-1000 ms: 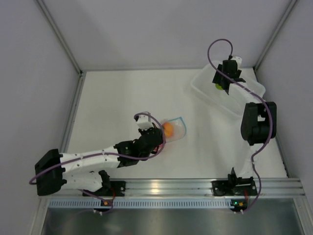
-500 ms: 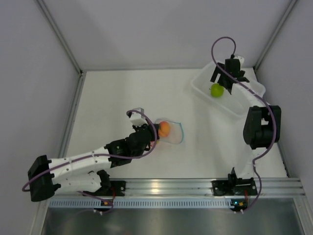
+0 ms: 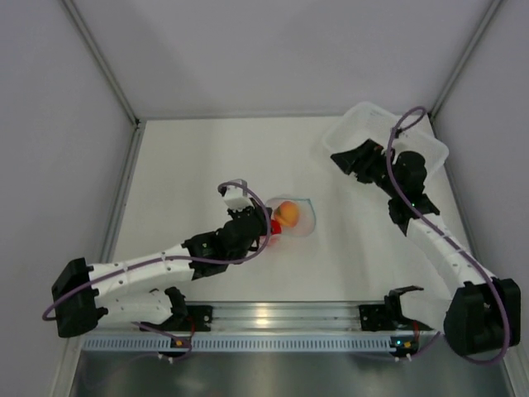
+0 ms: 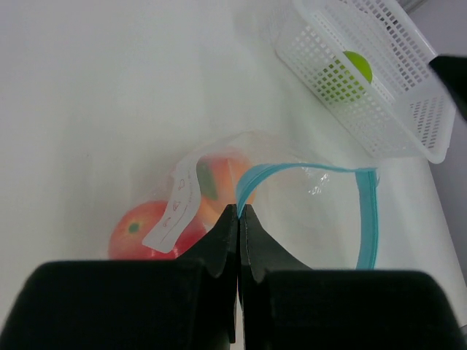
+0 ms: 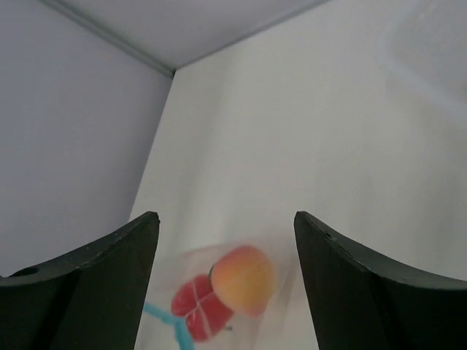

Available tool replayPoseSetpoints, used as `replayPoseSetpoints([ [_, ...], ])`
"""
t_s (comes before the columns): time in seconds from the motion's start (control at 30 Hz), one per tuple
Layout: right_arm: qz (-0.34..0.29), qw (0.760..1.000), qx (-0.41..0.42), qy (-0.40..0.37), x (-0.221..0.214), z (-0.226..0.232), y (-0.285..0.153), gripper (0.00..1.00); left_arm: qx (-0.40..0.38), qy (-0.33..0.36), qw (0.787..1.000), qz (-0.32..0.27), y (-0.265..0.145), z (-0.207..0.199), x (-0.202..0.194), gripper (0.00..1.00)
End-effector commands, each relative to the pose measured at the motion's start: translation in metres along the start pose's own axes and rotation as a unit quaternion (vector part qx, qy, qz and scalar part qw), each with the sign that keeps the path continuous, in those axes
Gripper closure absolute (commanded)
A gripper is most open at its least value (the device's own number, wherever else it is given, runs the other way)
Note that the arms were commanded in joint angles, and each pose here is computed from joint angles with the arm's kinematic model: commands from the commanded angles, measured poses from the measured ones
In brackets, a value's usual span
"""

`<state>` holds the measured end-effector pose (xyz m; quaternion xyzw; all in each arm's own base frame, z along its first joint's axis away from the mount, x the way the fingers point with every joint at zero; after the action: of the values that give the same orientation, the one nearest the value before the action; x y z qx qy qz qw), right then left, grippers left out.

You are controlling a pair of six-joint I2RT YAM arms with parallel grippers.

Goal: Open the zip-top bag and remove the fake food

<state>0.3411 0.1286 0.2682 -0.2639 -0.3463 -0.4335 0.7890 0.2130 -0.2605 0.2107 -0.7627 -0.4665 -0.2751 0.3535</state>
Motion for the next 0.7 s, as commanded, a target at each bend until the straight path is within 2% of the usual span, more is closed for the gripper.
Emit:
replayPoseSetpoints([
  [0.0,0.037,0.999,0.033,-0.006,-0.043,0.032,-0.027,0.25,-0.022,-0.032,0.999,-0.026,0.000,-0.025,0.023,1.00],
  [0.1,0.042,0.998,0.053,-0.008,-0.077,0.053,-0.049,0.34,-0.023,-0.042,0.999,-0.019,0.002,-0.029,0.020,1.00],
  [0.13,0.025,0.999,0.031,-0.009,-0.079,0.047,-0.051,0.38,-0.025,-0.046,0.999,-0.015,0.003,-0.030,0.018,1.00],
  [0.17,0.021,0.999,0.029,-0.010,-0.085,0.048,-0.057,0.49,-0.026,-0.050,0.998,-0.010,0.004,-0.032,0.016,1.00],
  [0.23,0.022,0.999,0.019,-0.013,-0.095,0.050,-0.062,0.52,-0.029,-0.067,0.997,0.005,0.008,-0.038,0.008,1.00],
  [0.27,0.026,0.999,0.023,-0.013,-0.099,0.052,-0.065,0.57,-0.029,-0.072,0.997,0.009,0.009,-0.039,0.005,1.00],
  [0.4,0.040,0.999,0.018,-0.027,-0.113,0.056,-0.065,0.61,-0.011,-0.086,0.996,0.023,0.022,-0.039,-0.011,1.00],
  [0.67,0.126,0.987,-0.032,-0.090,-0.161,0.045,-0.056,0.62,-0.001,-0.117,0.991,0.060,0.037,-0.047,-0.038,1.00],
])
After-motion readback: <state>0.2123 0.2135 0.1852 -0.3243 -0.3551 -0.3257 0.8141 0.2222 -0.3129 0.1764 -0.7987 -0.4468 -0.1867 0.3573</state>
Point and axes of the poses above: each gripper's point midway between its finger pads, its own y axis out along the fingers, its own z axis along the line the jaws close on, x = y × z, the point moved 3 cm from there along -y, back along the fingers, and after that the axes turned 6 degrees about -y, right-handed, at the moved point
